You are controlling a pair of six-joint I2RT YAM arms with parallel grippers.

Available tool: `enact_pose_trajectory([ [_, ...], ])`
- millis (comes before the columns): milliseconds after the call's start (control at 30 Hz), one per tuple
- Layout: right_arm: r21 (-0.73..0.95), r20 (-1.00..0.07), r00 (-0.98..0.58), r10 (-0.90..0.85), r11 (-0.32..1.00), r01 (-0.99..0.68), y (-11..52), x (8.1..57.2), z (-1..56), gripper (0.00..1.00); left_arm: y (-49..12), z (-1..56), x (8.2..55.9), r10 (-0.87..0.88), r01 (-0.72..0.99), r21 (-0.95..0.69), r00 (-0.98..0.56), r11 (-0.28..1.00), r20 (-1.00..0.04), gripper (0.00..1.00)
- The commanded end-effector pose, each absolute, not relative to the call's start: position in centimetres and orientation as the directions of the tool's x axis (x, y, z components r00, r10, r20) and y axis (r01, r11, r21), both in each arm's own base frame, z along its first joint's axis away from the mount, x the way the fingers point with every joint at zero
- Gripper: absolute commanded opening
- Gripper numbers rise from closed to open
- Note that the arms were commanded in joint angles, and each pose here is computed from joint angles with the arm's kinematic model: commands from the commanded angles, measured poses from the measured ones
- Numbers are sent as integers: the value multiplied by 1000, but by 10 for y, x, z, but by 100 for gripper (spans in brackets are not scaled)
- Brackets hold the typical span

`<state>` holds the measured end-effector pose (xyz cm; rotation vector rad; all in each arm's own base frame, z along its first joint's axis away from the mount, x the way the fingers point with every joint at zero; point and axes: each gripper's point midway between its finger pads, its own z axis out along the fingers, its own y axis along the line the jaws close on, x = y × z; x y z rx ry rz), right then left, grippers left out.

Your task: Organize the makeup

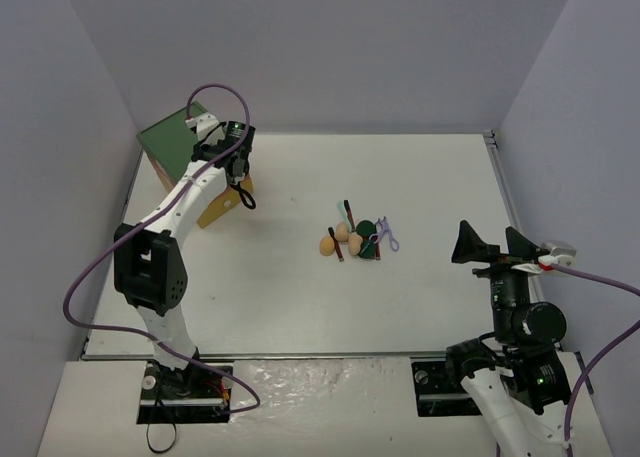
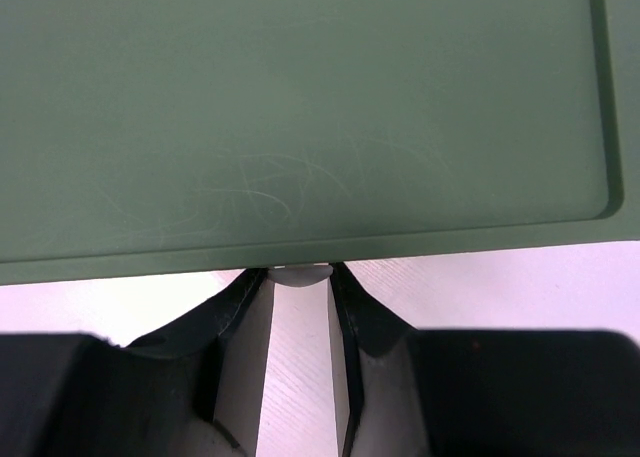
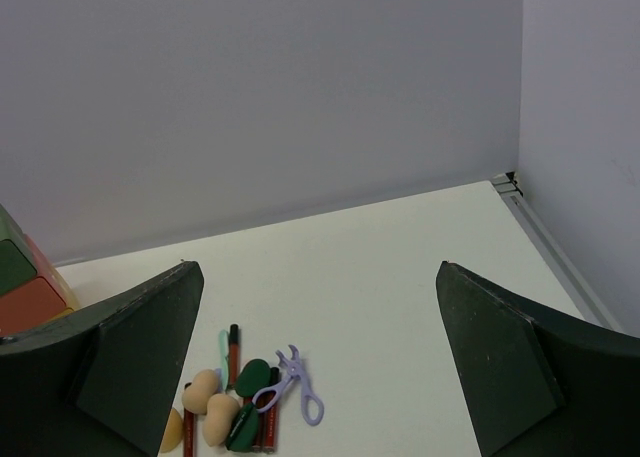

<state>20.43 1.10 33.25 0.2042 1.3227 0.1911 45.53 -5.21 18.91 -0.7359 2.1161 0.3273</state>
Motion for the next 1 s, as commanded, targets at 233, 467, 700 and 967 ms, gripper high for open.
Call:
enact_pose_trajectory([
  [233, 282, -896, 338, 287, 957, -67, 12, 199, 361, 100, -62, 233, 440, -459, -597, -177, -361, 783, -812, 3],
  [467, 285, -892, 346, 292, 956, -72, 12, 197, 362, 100, -75, 225, 421, -450, -584, -164, -388, 795, -804, 3],
  [700, 288, -886, 356, 296, 955, -77, 11, 195, 364, 100, -89, 219, 406, -445, -571, -156, -409, 806, -797, 4],
  [967, 289, -882, 365, 298, 954, -79, 11, 193, 366, 100, -107, 217, 388, -437, -548, -158, -427, 822, -792, 4],
])
